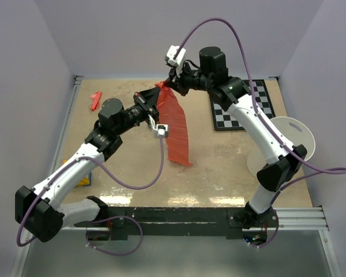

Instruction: Put the trash bags into the trash bin

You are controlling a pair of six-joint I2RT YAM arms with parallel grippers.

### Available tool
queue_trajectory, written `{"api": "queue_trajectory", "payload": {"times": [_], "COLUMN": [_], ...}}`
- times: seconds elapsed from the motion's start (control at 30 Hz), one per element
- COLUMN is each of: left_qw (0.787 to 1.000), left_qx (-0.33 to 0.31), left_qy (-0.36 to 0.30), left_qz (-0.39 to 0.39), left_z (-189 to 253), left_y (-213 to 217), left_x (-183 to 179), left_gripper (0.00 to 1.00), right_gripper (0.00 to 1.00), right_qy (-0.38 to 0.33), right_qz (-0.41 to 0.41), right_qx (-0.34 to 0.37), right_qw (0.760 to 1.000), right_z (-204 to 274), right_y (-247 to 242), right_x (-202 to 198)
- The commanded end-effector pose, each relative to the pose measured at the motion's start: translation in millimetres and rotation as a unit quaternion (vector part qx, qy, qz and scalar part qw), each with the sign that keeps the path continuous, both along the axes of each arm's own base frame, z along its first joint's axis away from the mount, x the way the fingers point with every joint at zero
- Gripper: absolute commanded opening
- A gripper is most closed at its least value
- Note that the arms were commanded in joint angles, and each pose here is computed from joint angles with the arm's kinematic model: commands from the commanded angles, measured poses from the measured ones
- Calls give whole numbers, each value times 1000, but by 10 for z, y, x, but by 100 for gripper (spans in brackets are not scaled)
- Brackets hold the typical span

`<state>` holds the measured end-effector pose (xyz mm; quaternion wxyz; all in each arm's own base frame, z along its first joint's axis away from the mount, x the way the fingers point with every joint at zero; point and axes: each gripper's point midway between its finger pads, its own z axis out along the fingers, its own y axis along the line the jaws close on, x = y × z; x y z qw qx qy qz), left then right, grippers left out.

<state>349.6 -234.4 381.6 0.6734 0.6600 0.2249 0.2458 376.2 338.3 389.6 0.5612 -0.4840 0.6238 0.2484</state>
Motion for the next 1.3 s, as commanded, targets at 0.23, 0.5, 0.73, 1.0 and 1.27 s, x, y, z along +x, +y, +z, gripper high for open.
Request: {"api": "queue_trajectory", "payload": {"times": [0.23, 0.5, 0.73, 1.0, 1.27], "left_qw": [998, 998, 998, 997, 998], "left_qx": [-31, -52, -56, -58, -46], "left_qy": [-24, -33, -31, -30, -32], "left_qz": [39, 29, 27, 29, 36], "left_z": [183, 329, 300, 290, 209], "left_y": [52, 131, 146, 146, 103], "left_x": [217, 45, 7, 17, 134], "left_gripper": [0, 0, 0, 0, 0], "right_gripper": [0, 17, 54, 47, 0], "right_qy": [-32, -27, -46, -50, -45], "right_qz": [77, -22, -14, 5, 103], "right_qx": [2, -15, -4, -3, 9], "right_qw": [997, 999, 999, 999, 994], "right_z": [200, 95, 300, 322, 365], "right_y": [194, -114, -137, -84, 144], "right_x": [-531, -77, -124, -149, -449]}}
